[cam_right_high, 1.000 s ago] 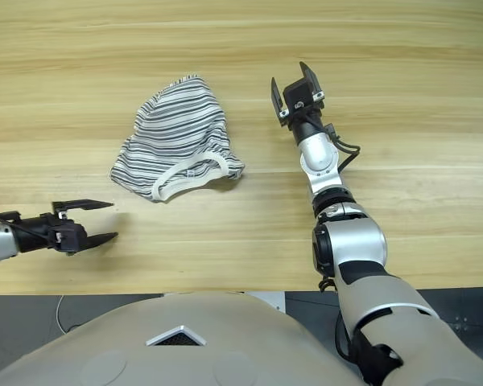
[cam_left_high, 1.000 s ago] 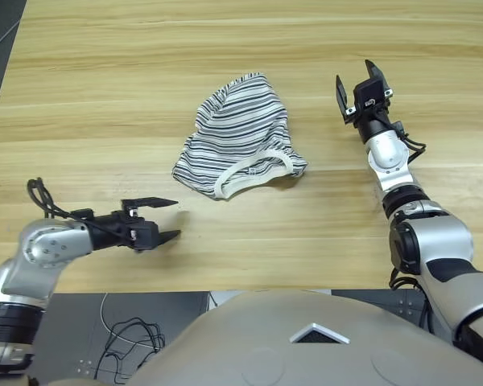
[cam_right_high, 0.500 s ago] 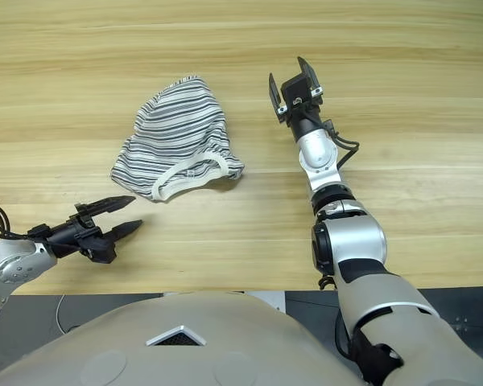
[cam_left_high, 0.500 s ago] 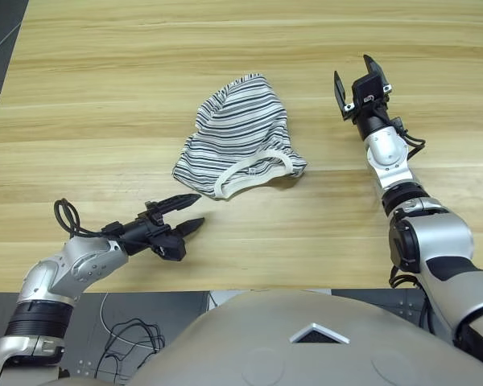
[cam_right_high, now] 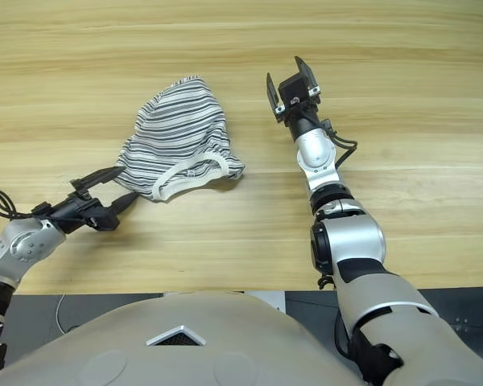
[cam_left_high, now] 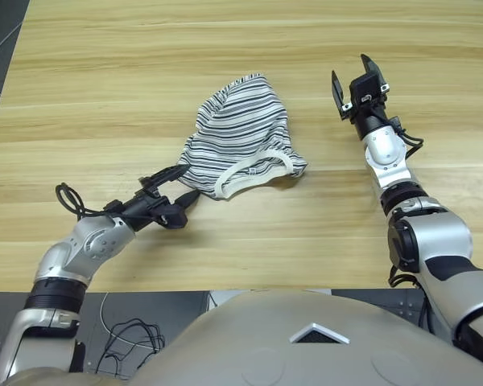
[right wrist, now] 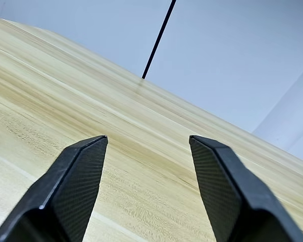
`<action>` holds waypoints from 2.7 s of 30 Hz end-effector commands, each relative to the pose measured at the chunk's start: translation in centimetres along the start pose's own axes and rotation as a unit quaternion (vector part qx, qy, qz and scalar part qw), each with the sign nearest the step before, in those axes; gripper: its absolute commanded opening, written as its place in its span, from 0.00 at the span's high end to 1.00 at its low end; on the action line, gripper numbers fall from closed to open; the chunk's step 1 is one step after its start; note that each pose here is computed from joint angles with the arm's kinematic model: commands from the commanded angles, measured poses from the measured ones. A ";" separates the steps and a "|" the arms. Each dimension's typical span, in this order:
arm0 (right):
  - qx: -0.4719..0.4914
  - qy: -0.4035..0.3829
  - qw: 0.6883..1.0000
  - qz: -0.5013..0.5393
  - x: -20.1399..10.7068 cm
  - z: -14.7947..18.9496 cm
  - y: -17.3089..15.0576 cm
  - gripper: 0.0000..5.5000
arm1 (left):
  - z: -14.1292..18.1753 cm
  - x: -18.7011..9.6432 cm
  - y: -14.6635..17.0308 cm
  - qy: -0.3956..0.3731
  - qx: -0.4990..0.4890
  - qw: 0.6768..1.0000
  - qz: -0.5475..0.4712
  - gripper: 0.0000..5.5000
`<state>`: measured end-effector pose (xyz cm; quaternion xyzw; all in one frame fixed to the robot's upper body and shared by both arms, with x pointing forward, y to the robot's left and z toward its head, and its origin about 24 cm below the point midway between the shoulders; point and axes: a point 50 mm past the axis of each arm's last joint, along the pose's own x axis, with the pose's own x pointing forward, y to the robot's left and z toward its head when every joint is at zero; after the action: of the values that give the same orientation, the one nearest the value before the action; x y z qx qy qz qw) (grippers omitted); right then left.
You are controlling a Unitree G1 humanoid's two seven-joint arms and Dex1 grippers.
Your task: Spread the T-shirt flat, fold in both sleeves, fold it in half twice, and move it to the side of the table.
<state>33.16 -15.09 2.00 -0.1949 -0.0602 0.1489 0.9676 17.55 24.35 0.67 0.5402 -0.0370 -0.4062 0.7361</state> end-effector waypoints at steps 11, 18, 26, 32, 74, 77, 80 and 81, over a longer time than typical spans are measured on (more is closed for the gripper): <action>-0.006 -0.006 1.000 0.007 0.7 0.6 0.3 0.45 | -1.4 0.1 -3.5 0.054 -0.020 0.996 -0.071 0.56; -0.006 -0.006 1.000 0.007 0.7 0.6 0.3 0.45 | -1.1 0.2 -3.7 0.042 -0.026 0.996 -0.080 0.73; -0.005 -0.007 1.000 0.007 0.7 0.6 0.3 0.45 | -0.5 0.2 -2.8 0.022 -0.015 0.997 -0.078 0.88; -0.002 -0.011 1.000 0.004 0.7 0.8 0.3 0.45 | -0.6 0.5 -2.1 0.020 -0.001 0.995 -0.094 0.98; 0.120 0.090 0.896 0.418 -8.4 1.2 3.9 0.45 | 3.1 3.2 12.2 0.010 -0.294 0.942 0.159 0.98; 0.121 0.090 0.903 0.402 -7.9 0.8 4.1 0.45 | 3.1 3.0 12.0 0.012 -0.298 0.941 0.160 0.98; 0.134 0.083 0.907 0.391 -7.5 0.6 4.4 0.45 | 3.2 2.9 11.7 0.014 -0.300 0.941 0.158 0.98; 0.141 0.079 0.907 0.389 -7.4 0.6 4.6 0.45 | 3.1 2.8 11.7 0.015 -0.300 0.941 0.158 0.98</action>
<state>24.37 -13.30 0.15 -0.0805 0.1285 0.5092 0.8472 24.52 20.97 10.41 0.2844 0.0102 -0.2710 0.9195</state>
